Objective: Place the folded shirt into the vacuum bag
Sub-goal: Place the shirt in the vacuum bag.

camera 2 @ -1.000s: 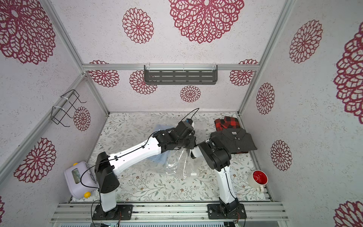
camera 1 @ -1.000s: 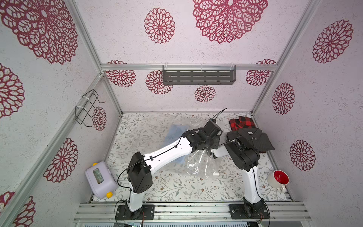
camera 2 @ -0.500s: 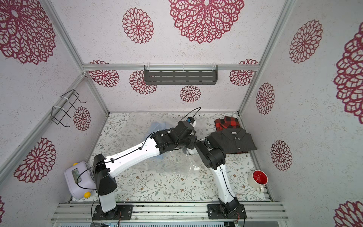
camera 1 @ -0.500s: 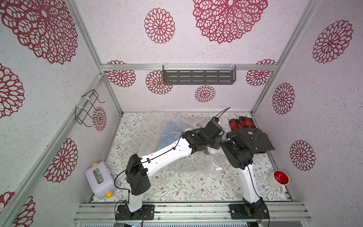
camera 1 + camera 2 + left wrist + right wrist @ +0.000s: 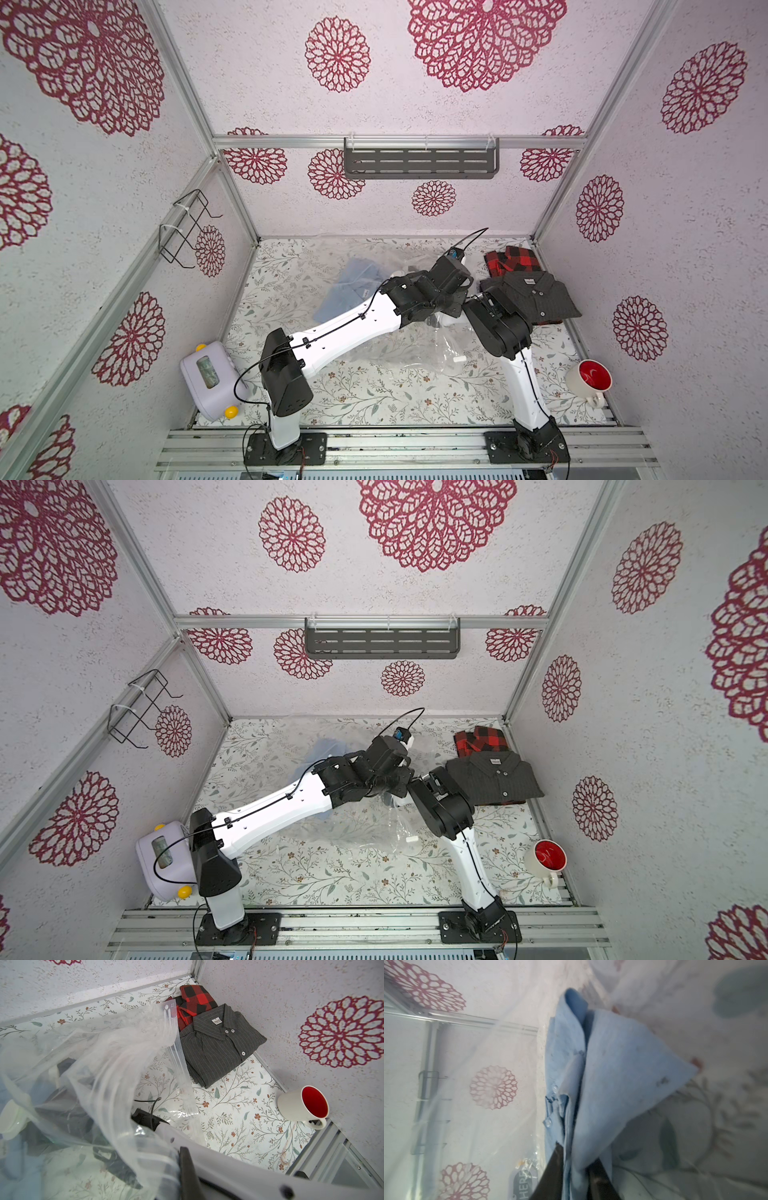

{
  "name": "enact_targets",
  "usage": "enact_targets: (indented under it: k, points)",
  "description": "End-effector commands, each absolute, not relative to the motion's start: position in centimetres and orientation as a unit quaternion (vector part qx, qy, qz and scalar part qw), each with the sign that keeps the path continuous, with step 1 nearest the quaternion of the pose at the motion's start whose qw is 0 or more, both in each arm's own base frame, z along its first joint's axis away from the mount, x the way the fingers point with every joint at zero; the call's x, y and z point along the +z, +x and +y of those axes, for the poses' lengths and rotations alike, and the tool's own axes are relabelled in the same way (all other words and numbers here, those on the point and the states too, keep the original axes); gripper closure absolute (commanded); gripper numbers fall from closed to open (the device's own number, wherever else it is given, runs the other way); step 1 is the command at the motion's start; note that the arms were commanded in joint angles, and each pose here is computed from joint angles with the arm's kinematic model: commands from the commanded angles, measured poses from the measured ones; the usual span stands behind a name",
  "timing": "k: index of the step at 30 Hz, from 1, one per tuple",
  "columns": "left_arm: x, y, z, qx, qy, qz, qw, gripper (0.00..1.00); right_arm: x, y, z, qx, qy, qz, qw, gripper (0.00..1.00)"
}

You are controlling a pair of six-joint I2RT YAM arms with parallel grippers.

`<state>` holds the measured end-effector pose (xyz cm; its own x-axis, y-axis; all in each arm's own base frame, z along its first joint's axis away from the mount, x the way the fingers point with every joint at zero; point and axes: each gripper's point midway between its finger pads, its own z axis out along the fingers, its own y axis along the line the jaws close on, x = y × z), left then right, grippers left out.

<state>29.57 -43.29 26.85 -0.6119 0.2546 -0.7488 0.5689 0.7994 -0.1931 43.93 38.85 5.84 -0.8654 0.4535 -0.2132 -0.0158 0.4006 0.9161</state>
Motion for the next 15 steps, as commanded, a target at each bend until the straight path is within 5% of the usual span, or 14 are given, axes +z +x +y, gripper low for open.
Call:
enact_targets:
  k: [1, 9, 12, 15]
  points:
    - [31.0, 26.3, -45.4, -0.273, 0.271, 0.834, 0.396, 1.00, 7.5, 41.9, 39.0, 0.532, 0.084, 0.811, 0.228, 0.66]
    - [32.9, 25.7, -45.5, -0.305, 0.276, 0.818, 0.402, 1.00, 7.8, 40.1, 39.6, 0.568, 0.081, 0.792, 0.207, 0.49]
    - [33.6, 24.9, -46.0, -0.329, 0.286, 0.808, 0.396, 1.00, 8.4, 40.5, 40.6, 0.586, 0.084, 0.779, 0.208, 0.58]
    - [34.0, 24.3, -46.3, -0.346, 0.293, 0.802, 0.389, 1.00, 9.0, 41.1, 41.5, 0.607, 0.096, 0.760, 0.211, 0.77]
